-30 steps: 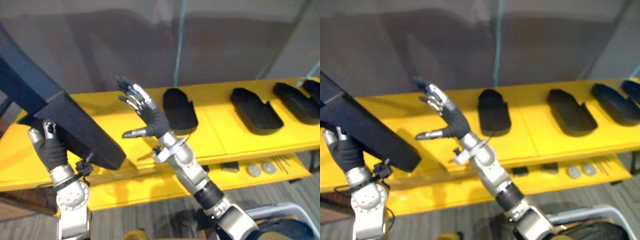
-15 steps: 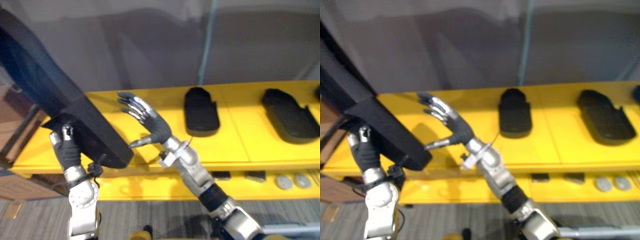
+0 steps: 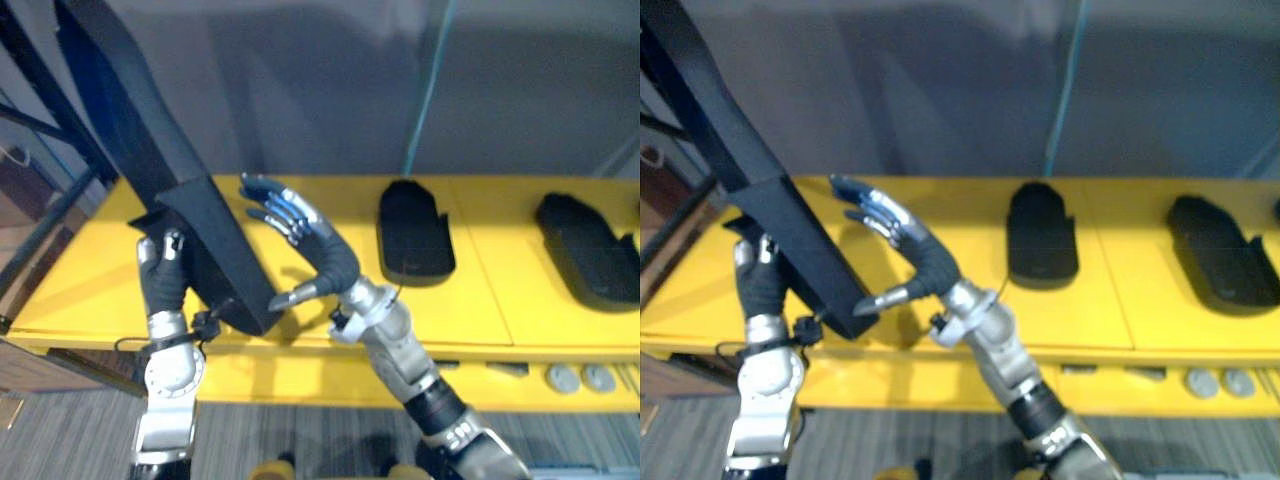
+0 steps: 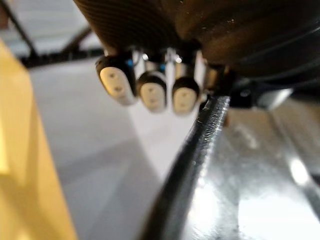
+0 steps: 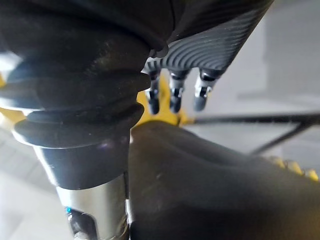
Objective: Walk over and take plastic housings, then place them on the shelf
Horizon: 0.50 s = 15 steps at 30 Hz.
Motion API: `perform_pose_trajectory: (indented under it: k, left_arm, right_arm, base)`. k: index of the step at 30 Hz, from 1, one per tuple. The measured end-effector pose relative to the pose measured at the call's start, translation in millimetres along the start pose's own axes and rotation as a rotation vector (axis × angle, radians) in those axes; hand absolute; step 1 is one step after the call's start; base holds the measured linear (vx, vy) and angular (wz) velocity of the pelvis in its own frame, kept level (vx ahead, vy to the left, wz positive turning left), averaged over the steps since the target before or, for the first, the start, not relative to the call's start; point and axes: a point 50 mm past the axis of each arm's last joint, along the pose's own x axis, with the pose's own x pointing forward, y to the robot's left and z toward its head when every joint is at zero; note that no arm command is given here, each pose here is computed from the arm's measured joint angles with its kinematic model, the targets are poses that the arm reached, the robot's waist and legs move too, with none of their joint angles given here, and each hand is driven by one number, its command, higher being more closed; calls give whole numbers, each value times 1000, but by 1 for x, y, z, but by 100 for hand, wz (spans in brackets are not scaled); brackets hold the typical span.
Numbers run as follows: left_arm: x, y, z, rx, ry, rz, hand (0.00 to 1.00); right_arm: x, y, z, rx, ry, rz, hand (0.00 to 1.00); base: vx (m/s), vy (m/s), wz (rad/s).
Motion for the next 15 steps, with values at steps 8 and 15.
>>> perform_pose_trajectory:
  k: [8, 15]
  left_arm:
    - [1, 5, -5, 70, 39, 32, 100]
    - [29, 65, -37, 383, 162, 222, 100]
  right_arm:
    - [-31, -11, 16, 58, -48, -228, 0]
    - [-74, -64, 83, -310, -167, -585, 0]
  base:
    - [94, 15, -61]
    - [-61, 26, -9]
